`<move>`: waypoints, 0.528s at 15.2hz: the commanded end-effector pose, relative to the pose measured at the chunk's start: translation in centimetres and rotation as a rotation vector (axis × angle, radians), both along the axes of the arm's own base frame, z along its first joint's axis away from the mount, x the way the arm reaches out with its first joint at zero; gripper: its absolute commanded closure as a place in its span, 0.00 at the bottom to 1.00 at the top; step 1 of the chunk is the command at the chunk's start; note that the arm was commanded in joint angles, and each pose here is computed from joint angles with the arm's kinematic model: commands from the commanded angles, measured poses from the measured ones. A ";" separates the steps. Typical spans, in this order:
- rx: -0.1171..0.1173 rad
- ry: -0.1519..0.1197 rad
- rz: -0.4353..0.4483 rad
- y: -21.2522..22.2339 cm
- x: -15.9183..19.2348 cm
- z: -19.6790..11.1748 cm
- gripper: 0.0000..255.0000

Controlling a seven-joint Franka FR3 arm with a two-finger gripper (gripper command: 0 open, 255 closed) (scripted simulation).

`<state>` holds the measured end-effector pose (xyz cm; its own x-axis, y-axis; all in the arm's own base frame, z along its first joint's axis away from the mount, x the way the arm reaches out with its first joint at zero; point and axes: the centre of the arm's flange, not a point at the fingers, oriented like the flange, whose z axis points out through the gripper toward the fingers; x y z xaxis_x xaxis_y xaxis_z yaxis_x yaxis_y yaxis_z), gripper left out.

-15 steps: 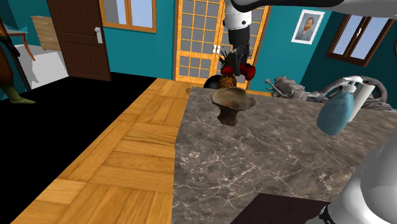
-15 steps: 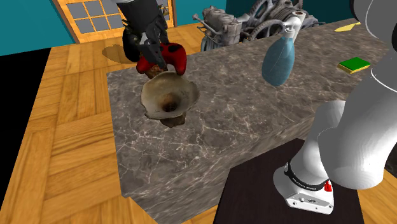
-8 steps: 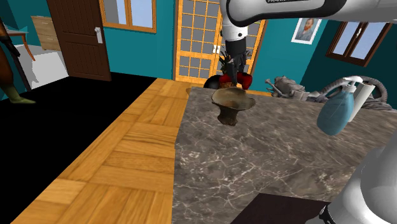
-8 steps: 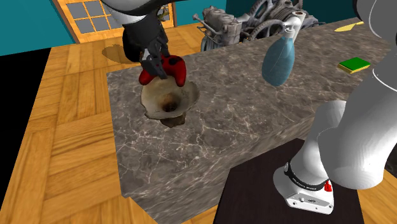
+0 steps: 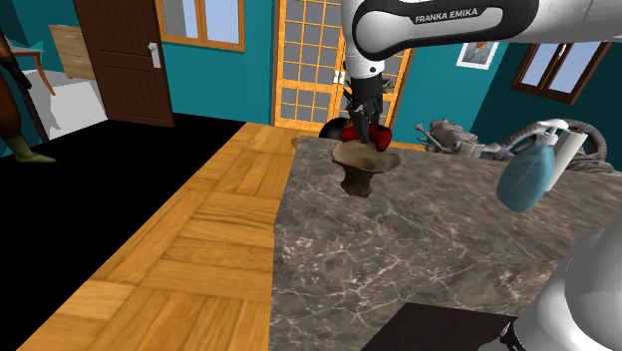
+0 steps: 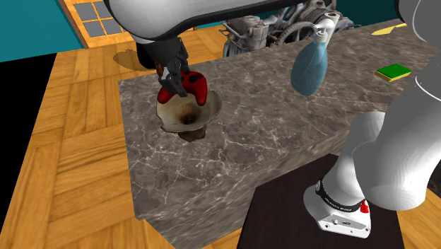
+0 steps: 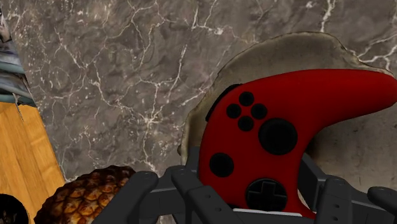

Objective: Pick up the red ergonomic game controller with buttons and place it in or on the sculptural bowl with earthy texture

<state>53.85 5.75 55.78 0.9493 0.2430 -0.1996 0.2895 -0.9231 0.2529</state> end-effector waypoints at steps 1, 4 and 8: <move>0.000 -0.001 0.000 0.0 0.0 -0.1 1.00; 0.000 -0.001 0.000 0.0 0.0 -0.1 1.00; 0.000 -0.001 0.000 0.0 0.0 -0.1 0.00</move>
